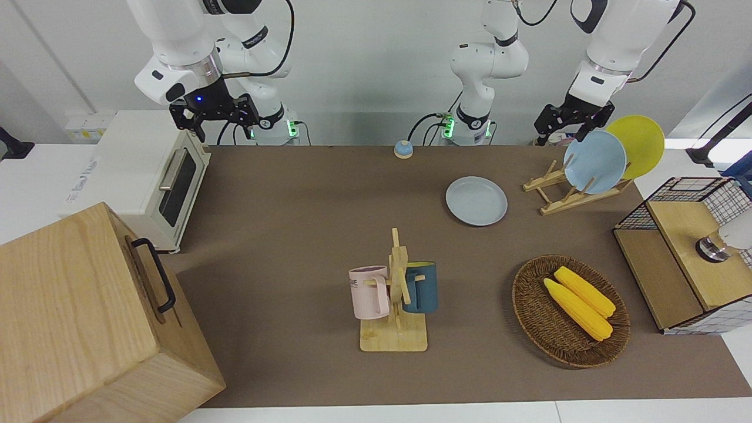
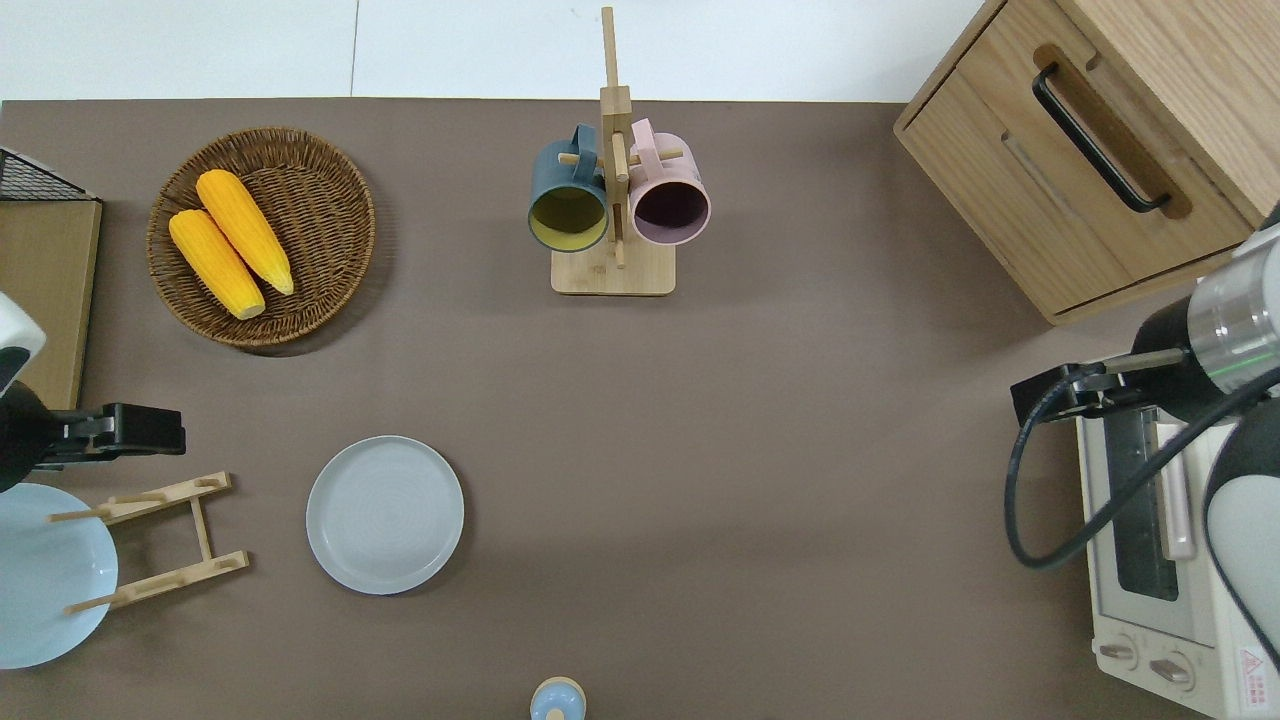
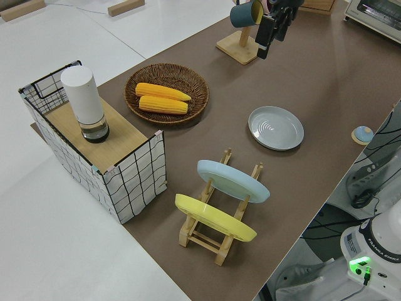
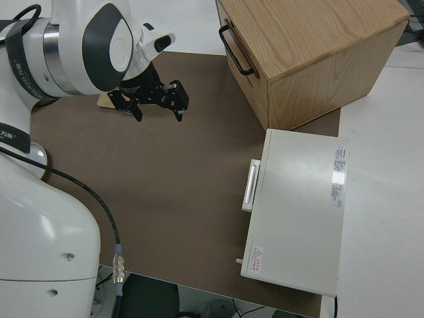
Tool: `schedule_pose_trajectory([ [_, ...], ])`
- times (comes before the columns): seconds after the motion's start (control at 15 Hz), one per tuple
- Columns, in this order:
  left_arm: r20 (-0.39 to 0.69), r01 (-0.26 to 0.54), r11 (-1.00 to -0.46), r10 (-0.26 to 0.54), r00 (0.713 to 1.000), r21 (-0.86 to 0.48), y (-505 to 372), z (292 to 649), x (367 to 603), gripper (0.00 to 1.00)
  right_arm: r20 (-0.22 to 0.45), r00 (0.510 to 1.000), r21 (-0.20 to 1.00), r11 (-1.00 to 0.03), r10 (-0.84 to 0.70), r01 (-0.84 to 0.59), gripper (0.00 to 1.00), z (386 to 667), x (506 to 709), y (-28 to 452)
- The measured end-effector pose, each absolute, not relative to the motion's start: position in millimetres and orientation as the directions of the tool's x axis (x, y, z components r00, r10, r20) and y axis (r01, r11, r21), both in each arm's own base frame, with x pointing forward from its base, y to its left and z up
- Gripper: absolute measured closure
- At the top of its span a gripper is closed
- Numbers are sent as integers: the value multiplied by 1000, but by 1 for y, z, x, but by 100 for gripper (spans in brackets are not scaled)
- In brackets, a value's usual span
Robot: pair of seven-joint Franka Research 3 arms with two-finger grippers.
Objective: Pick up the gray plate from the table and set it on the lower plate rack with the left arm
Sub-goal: 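Move the left gripper from rest toward the gray plate, then lower the left gripper onto the near rim of the gray plate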
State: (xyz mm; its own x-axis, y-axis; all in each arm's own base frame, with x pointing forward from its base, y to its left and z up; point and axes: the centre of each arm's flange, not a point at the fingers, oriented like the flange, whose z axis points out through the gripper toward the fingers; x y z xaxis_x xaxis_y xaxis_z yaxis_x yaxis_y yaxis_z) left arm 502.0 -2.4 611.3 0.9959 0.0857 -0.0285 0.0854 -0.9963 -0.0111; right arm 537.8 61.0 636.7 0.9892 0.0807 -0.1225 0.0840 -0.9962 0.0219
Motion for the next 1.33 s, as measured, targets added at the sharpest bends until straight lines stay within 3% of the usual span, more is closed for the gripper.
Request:
schedule_pose_trajectory([
  [1.0,-55,106,-994,106,993,-17,-5,599,503,0,-122,989,22,-996,81,84,1,637,538,61],
  [1.33,-97,99,-995,101,990,-22,-8,568,502,0,-122,989,22,-996,81,84,1,637,538,61],
])
